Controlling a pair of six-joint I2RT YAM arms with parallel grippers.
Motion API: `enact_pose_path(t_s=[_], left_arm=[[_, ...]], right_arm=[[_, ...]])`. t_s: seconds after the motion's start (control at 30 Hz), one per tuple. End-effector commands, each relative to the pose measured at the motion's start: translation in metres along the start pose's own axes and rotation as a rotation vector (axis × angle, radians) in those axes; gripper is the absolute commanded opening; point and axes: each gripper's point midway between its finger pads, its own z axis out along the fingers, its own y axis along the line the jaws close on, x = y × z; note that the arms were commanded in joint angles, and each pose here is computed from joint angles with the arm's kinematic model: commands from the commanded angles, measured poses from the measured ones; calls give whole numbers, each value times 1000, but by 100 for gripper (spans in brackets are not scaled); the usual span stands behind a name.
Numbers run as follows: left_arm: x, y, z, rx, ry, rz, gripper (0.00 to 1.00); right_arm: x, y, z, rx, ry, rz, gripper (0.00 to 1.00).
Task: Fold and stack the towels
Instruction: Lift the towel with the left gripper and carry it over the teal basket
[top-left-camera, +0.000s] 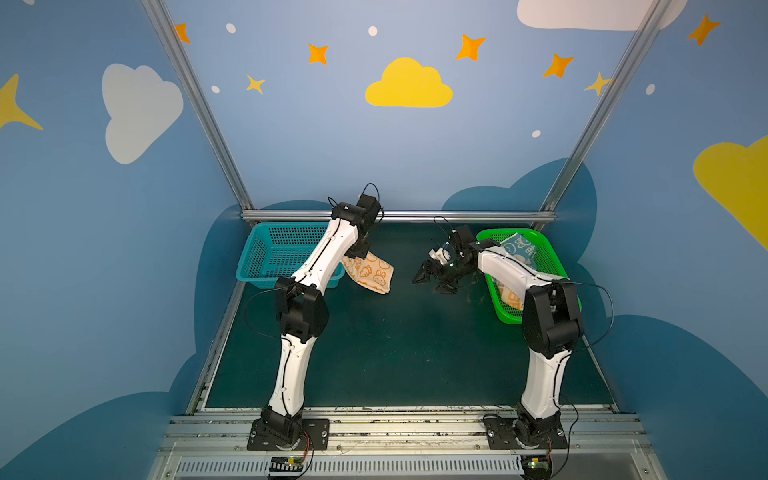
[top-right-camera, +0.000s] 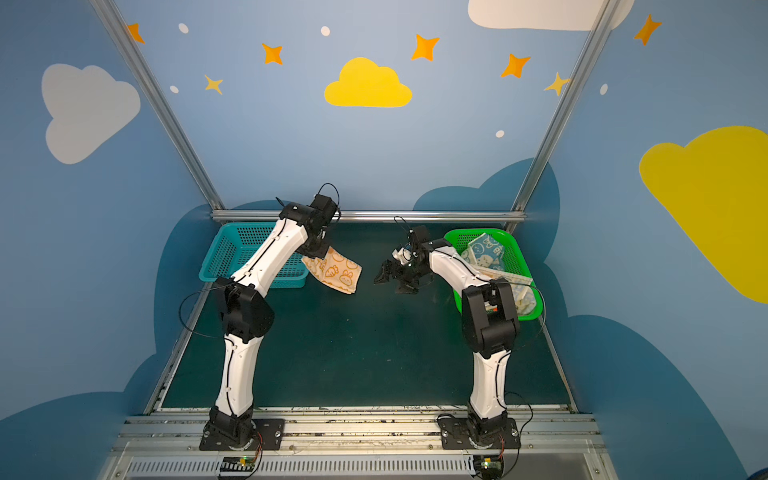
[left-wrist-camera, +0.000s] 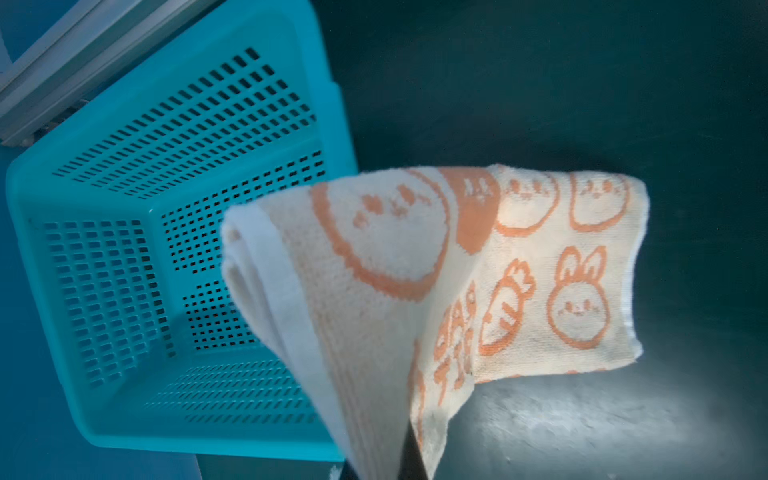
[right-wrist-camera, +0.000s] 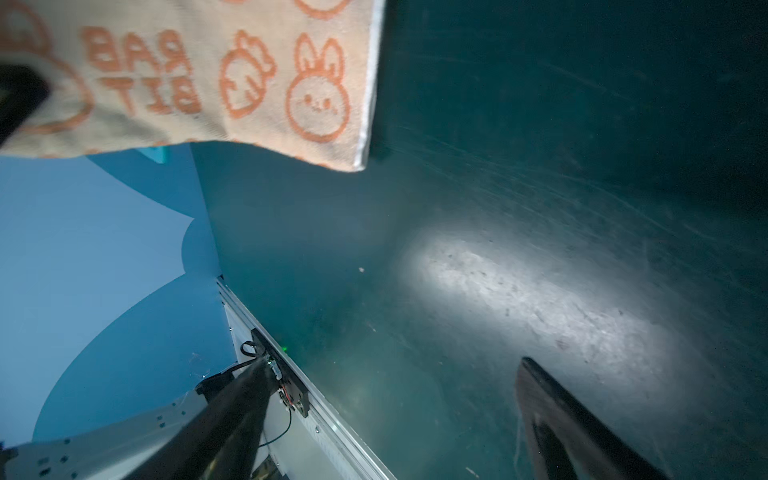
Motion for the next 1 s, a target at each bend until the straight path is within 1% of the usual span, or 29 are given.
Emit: enact_pose_path(t_s=[0.0,0.07,0.2,0.37,0.5,0.6,0.77,0.87,0.97], left_arm=[[10,41,2,-62,60,-15,3],[4,55,-1,-56,37,-52,3],[-6,85,-5,-87,-11,-80,3],[-7,112,2,-71,-26,-113,3],[-8,125,19,-99,-22,-108,3],[-5,131,38,-137,5,-97,3],[-1,144,61,-166,31,-105,3],[2,155,75,-228,47,-89,3],[8,159,91,-226,73,-101,3]], right_arm=[[7,20,-6,2,19,-34,91],[9,27,0,3,35,-47,92],[12,39,12,11,60,-72,91],[7,59,14,20,59,-122,92],[2,78,12,14,47,-167,91],[-1,87,13,11,41,-186,92],[-2,89,17,11,51,-190,91],[-3,90,19,9,55,-190,91],[-6,93,19,3,52,-199,91]])
